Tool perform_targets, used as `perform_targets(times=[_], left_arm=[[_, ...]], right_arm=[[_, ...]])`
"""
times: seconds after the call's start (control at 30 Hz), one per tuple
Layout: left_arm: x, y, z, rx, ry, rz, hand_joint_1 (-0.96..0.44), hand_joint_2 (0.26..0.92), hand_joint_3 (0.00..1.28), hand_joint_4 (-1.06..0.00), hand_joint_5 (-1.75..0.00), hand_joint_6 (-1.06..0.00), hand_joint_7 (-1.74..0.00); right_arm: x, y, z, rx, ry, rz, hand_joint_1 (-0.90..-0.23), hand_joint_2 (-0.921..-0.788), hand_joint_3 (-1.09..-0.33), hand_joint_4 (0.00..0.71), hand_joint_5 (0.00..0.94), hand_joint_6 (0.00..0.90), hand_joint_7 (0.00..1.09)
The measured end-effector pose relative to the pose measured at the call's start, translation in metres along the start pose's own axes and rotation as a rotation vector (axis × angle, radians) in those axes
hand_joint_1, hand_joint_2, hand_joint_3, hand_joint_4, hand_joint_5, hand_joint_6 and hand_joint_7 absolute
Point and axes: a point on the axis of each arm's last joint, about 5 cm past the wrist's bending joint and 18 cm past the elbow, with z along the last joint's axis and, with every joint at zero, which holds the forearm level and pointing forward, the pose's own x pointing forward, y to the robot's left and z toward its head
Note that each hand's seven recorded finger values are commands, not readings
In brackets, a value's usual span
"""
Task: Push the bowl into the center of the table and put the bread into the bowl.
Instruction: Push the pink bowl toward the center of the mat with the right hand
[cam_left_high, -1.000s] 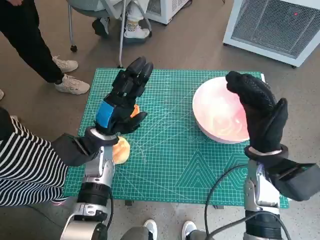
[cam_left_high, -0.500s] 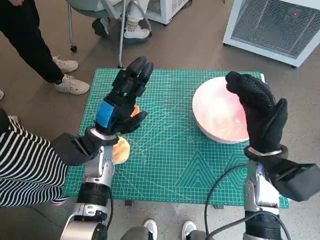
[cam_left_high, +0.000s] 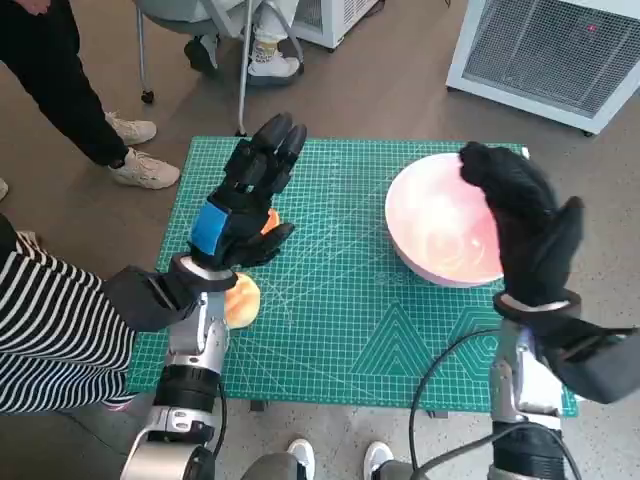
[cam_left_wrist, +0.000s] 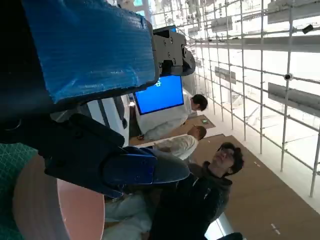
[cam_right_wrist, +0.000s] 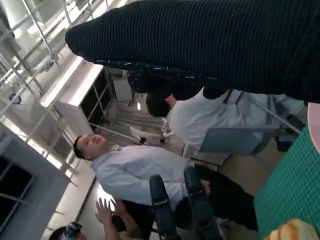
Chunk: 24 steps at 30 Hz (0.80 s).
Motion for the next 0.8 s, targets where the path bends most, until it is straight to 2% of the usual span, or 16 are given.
perform_targets(times=[0.23, 0.37, 0.4, 0.6, 0.8], left_arm=[[0.0, 0.001, 0.0, 0.004, 0.001, 0.006, -0.61, 0.921, 0.33, -0.09, 0.0, 0.0, -0.36], [0.0, 0.001, 0.0, 0.004, 0.002, 0.008, -0.61, 0.921, 0.33, -0.09, 0.0, 0.0, -0.36], [0.0, 0.001, 0.0, 0.004, 0.002, 0.009, -0.61, 0.921, 0.33, -0.1, 0.0, 0.0, -0.36], [-0.001, 0.001, 0.0, 0.005, 0.002, 0.012, -0.62, 0.921, 0.33, -0.1, 0.0, 0.0, -0.36], [-0.001, 0.001, 0.0, 0.005, 0.004, 0.014, -0.63, 0.921, 0.33, -0.1, 0.0, 0.0, -0.36]], right_arm=[[-0.0048, -0.017, 0.003, -0.043, -0.005, -0.057, -0.637, -0.921, -0.788, 0.133, 0.015, 0.071, 0.35], [-0.0108, -0.028, 0.001, -0.073, 0.005, -0.118, -0.626, -0.921, -0.817, 0.128, 0.009, 0.03, 0.39], [-0.0127, -0.031, 0.0, -0.082, 0.01, -0.14, -0.618, -0.921, -0.84, 0.125, 0.006, 0.015, 0.4], [-0.0236, -0.054, -0.008, -0.138, 0.066, -0.273, -0.61, -0.921, -0.864, 0.124, 0.003, 0.001, 0.4], [-0.029, -0.071, -0.019, -0.157, 0.143, -0.392, -0.579, -0.921, -0.872, 0.139, 0.01, 0.011, 0.41]])
